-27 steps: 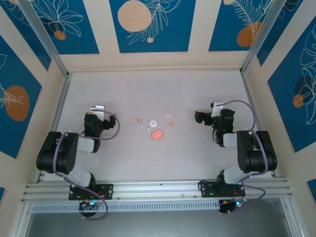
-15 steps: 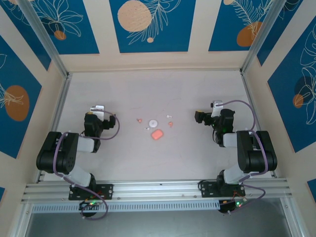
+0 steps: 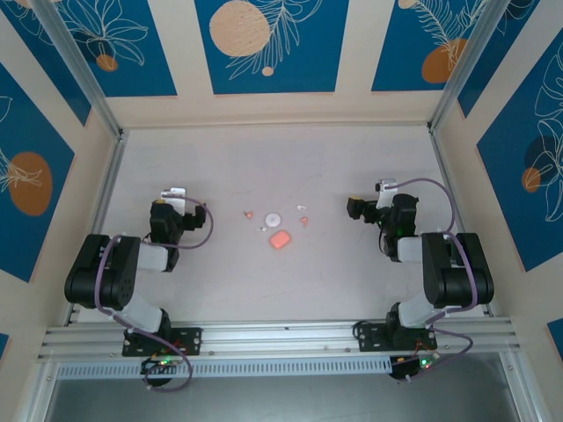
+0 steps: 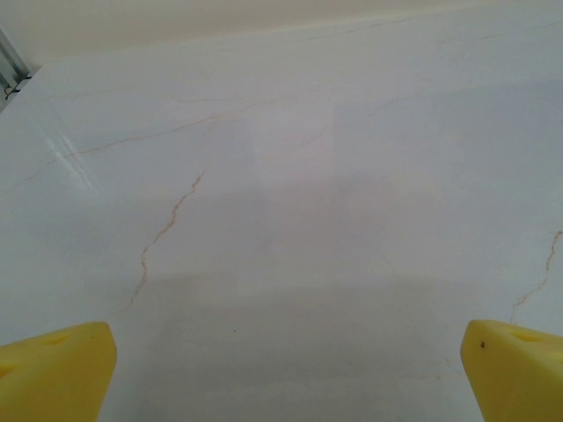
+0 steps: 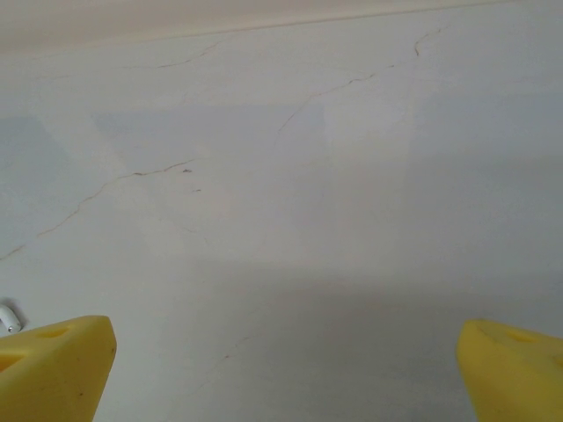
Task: Insert the wireless bluetooth earbuds into the charging case
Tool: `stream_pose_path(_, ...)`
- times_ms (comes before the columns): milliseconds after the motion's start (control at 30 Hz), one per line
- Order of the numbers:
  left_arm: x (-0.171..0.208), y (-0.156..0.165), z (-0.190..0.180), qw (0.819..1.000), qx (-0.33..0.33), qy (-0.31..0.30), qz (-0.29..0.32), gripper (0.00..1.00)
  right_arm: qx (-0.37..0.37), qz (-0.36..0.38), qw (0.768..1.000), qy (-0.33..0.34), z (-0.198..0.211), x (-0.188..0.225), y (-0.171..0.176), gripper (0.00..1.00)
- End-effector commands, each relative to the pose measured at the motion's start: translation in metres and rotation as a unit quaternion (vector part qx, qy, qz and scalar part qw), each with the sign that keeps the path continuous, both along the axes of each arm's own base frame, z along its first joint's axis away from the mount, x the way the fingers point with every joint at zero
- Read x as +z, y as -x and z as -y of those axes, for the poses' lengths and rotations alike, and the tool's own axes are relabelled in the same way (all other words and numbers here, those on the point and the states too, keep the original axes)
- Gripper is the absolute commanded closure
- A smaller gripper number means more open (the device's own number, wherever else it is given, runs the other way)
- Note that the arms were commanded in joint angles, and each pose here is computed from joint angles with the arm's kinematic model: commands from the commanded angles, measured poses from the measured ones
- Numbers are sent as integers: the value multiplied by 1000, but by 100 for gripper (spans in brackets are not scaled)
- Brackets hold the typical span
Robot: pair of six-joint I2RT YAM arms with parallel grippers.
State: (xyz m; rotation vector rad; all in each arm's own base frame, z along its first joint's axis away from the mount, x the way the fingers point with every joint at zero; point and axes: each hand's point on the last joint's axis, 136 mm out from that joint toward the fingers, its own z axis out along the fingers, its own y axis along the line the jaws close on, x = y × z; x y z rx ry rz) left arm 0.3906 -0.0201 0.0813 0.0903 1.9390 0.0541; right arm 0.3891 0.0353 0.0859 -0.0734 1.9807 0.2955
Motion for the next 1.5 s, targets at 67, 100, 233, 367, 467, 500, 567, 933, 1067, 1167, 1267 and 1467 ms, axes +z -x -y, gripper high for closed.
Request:
stream_pose_path(67,10,-6,3,1000,-12,-1,14,0,-2,14,1000,5,1,9,-6,1)
stream_pose_path(100,10,-6,3,1000,-12,-1,14,0,-1,15,1000,5,0,9,-6,1)
stream_pose_path(233,10,-6,3,1000,-12,-1,14,0,-1,15,1000,5,0,9,-5,1)
stream_pose_path(367,13,-5,7,1000,-23,-2,13,0,8,1,1000,7,-3,23,-8,1)
stream_pose_path(467,25,-5,7,1000,-24,-6,6,3,5,-34,999,-1,-5,43,-7,1)
stream_pose_path(500,32,-5,8,1000,-27,-6,4,5,6,-50,999,-3,-7,48,-4,1)
stream_pose_path(567,44,-4,15,999,-40,-10,-11,7,20,-86,996,-1,-14,61,4,1)
stream_pose_path(933,75,25,51,977,-45,142,-154,16,195,-231,952,43,-113,106,76,4)
stream_pose_path(1067,64,45,59,959,-38,187,-210,19,238,-270,932,52,-148,105,89,8)
stream_pose_path(1167,59,59,59,950,-25,207,-234,19,270,-300,912,70,-174,97,97,12)
stream_pose_path(1267,53,72,61,941,-24,220,-255,19,302,-332,888,97,-200,83,105,14)
stream_pose_path(1467,35,89,60,929,-11,223,-294,20,333,-381,846,168,-232,46,112,15)
